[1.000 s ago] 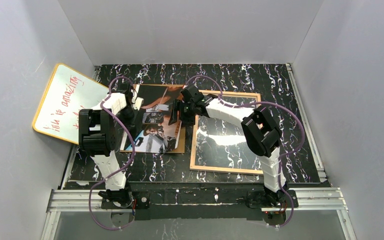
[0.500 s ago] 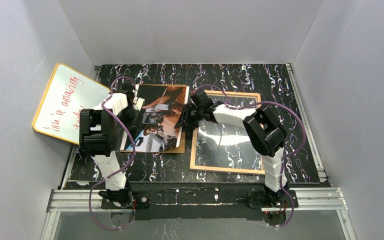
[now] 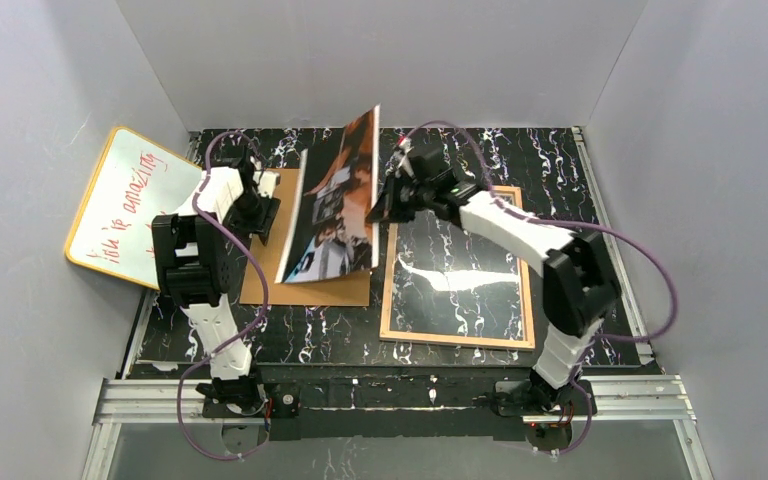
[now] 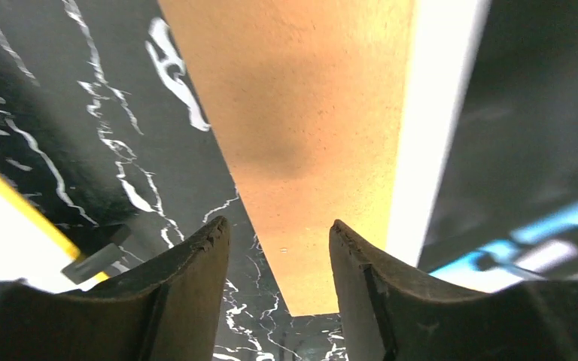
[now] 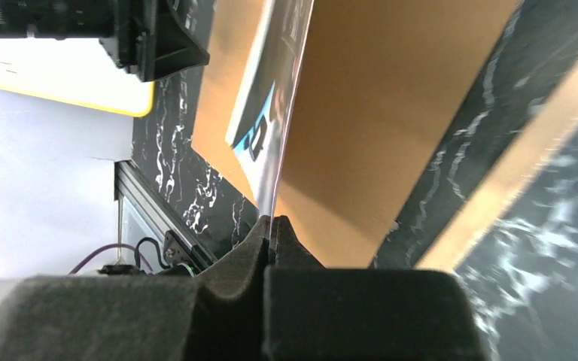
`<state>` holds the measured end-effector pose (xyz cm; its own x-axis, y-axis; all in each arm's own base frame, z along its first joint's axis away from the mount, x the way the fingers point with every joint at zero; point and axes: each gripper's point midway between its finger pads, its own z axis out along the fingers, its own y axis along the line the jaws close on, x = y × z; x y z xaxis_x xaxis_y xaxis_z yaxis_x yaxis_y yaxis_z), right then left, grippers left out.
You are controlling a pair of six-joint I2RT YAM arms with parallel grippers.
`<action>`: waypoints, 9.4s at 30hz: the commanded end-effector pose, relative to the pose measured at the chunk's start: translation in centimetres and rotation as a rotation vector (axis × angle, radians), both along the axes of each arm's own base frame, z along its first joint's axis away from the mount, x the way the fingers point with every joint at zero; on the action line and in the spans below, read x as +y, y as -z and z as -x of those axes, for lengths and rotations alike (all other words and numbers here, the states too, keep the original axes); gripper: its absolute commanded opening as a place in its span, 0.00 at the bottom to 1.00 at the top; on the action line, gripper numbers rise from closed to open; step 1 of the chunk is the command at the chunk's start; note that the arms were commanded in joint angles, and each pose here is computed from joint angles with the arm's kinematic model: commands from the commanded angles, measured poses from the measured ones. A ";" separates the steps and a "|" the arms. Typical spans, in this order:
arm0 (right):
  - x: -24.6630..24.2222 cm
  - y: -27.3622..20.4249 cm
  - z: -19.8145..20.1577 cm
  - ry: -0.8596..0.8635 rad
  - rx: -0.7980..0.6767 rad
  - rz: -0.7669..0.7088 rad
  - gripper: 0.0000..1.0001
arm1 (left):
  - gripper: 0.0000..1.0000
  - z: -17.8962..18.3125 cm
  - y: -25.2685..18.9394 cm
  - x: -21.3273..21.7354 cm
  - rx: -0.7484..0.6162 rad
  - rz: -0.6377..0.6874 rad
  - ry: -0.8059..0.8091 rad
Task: Put the photo into the frame
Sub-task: Pick up the photo at the center of the board, then turn over the photo from the photo frame, then turn over the photo frame item at the center of the board.
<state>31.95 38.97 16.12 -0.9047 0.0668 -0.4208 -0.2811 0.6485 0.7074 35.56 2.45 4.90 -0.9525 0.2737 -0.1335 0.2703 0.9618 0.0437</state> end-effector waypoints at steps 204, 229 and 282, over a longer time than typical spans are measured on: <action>8.2 -10.3 2.6 -0.010 0.195 -0.581 0.87 | 0.07 3.2 7.5 -3.4 0.330 0.225 0.092; 6.2 -7.8 1.8 0.115 0.190 -0.203 0.29 | 0.78 -2.2 -7.0 -6.2 -0.099 0.366 0.357; 3.3 -17.5 4.1 -0.137 0.231 -0.522 0.74 | 0.00 6.2 -28.3 -11.0 -1.164 0.054 1.186</action>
